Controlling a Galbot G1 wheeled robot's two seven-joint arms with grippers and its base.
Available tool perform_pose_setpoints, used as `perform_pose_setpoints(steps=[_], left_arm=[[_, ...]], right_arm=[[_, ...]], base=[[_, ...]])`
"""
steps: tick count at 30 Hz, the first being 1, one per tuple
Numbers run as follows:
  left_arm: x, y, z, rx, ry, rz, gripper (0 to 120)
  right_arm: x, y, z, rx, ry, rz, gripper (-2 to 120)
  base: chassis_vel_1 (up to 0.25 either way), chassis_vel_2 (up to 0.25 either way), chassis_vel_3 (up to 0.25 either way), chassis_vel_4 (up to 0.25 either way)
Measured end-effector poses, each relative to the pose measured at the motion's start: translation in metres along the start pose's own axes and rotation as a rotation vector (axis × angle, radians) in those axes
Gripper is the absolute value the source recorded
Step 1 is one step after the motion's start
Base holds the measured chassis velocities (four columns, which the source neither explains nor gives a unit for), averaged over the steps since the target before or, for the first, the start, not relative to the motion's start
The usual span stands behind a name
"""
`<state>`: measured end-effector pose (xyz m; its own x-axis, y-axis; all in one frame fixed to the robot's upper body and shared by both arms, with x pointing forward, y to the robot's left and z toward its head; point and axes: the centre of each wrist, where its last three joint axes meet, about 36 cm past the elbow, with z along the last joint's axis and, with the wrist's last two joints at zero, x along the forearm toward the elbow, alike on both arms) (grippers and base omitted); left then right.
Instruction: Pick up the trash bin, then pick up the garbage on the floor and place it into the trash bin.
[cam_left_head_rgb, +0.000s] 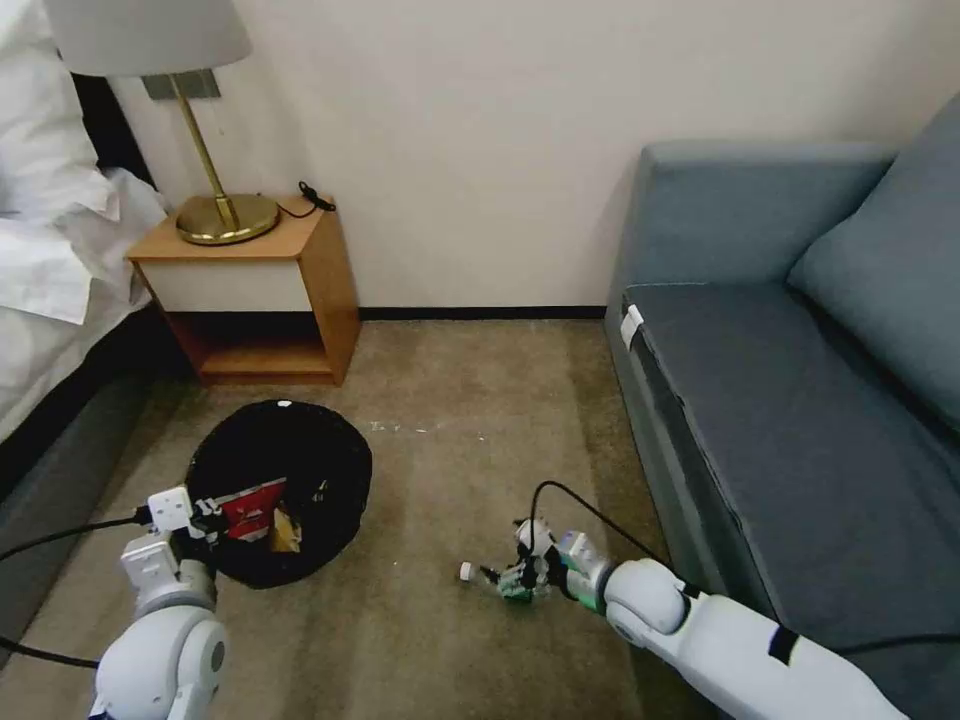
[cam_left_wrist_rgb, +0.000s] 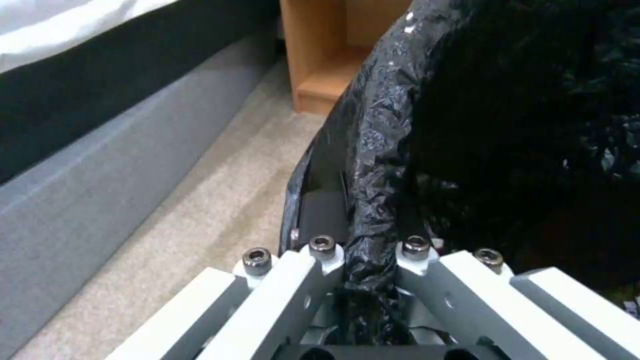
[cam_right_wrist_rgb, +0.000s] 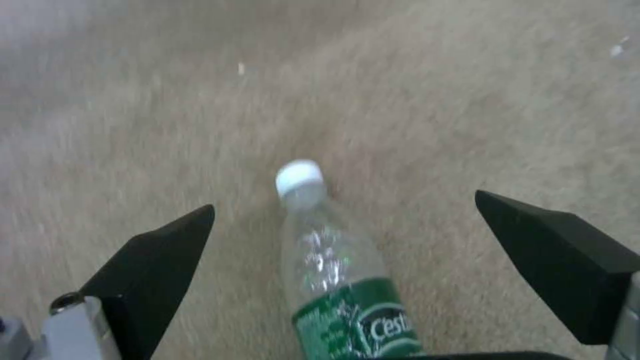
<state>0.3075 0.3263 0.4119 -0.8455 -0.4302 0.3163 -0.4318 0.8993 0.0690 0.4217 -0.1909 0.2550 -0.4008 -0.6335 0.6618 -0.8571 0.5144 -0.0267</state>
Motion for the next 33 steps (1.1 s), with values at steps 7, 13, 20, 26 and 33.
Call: perform_pose_setpoints(steps=[7,13,20,26,33], left_arm=[[0.001,-0.003,0.000,0.010,0.002,0.001,3],[0.003,-0.002,-0.003,0.011,-0.001,-0.001,3],[0.002,-0.003,-0.004,0.011,0.000,-0.001,3],[0.002,-0.005,-0.002,0.010,0.007,0.001,3],[0.001,-0.003,-0.001,0.004,0.009,0.000,3]], right_arm=[[-0.013,-0.012,0.003,0.086,0.146,-0.026,100],[-0.026,-0.024,0.012,0.123,0.189,-0.028,100],[-0.030,-0.023,0.025,0.152,0.224,-0.014,99],[-0.033,-0.024,0.044,0.184,0.243,0.002,79],[-0.033,-0.025,0.050,0.188,0.235,0.015,61]], base=[[0.000,0.000,0.000,0.000],[0.000,0.000,0.000,0.000],[0.000,0.000,0.000,0.000],[0.000,0.000,0.000,0.000],[0.000,0.000,0.000,0.000]])
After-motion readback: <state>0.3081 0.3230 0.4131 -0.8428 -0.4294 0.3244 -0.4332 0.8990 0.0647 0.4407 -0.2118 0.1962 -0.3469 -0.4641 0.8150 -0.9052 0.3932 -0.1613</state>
